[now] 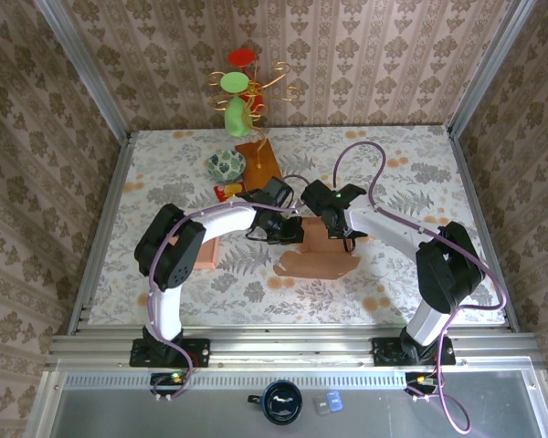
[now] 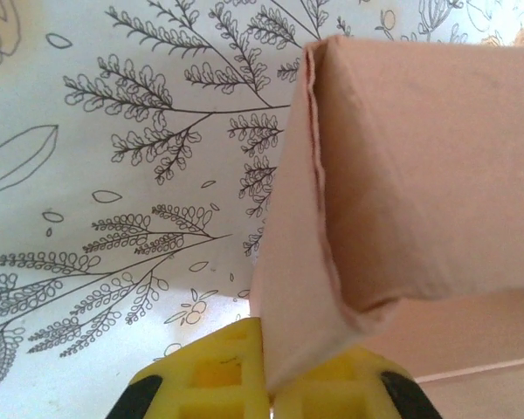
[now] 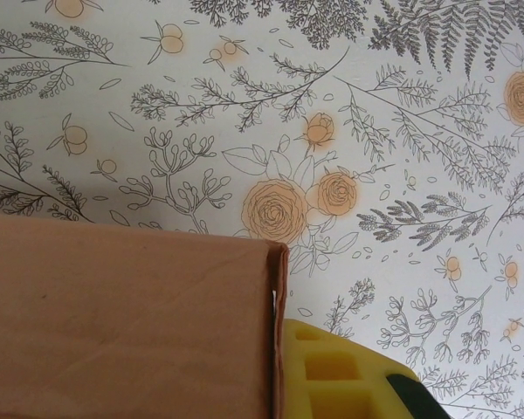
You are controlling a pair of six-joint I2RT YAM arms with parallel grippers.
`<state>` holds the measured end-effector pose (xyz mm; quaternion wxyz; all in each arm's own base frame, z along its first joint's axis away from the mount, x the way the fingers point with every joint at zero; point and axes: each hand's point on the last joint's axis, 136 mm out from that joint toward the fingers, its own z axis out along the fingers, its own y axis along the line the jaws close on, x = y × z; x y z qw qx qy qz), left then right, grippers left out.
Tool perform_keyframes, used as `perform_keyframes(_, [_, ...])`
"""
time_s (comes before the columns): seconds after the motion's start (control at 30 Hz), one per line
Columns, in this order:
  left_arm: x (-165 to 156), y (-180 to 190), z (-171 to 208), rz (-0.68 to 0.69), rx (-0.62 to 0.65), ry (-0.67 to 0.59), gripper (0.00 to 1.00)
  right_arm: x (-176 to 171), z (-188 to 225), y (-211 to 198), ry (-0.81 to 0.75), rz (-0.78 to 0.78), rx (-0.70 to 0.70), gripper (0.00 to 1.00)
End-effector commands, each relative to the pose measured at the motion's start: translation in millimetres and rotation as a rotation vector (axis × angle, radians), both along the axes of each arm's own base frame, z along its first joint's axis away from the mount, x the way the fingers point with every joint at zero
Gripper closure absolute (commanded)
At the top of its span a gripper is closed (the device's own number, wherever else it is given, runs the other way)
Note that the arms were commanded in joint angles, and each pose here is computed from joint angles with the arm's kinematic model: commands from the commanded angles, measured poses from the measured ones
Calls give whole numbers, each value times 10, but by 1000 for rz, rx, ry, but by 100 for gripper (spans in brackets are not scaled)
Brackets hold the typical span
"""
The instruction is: Fold the paper box
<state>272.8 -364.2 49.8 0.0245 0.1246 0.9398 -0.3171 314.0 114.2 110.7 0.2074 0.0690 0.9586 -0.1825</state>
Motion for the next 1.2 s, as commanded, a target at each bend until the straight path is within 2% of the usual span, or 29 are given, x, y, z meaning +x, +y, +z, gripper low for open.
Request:
perform_keyframes(0.0, [-125,357,-474,87,248,15,100,5,79,0,-54,-32,11,100])
perform_keyframes(0.1, [-161,351,-476,100,268,-12,100,-7,86,15,-61,-29,13,100])
perform_keyframes(0.23, [-194,261,-486,104,225,-5,86,-11,93,13,-68,-29,15,100])
perform_keyframes(0.3, [-192,248,-507,106,218,2,83,-11,101,14,-72,-29,17,100])
perform_keyframes(0.5, [-184,225,-562,105,216,9,81,-14,110,32,-77,-23,25,100])
perform_keyframes(0.73, [-161,324,-567,125,265,-24,92,-16,131,40,-83,-12,21,100])
perform_keyframes(0.8, [-168,374,-583,135,294,-31,91,-27,120,37,-80,-11,18,100])
perform_keyframes(0.9, [-186,455,-631,148,341,-33,82,-44,90,39,-75,-12,18,100])
perform_keyframes(0.97, [-196,484,-646,154,354,-38,82,-52,78,39,-75,-13,17,100])
perform_keyframes(1.03, [-193,498,-660,160,361,-38,85,-61,69,43,-75,-12,18,100])
perform_keyframes(1.13, [-192,503,-676,160,368,-43,100,-71,64,45,-75,-11,19,100])
perform_keyframes(1.17, [-190,494,-677,159,366,-48,100,-71,64,46,-75,-11,20,100])
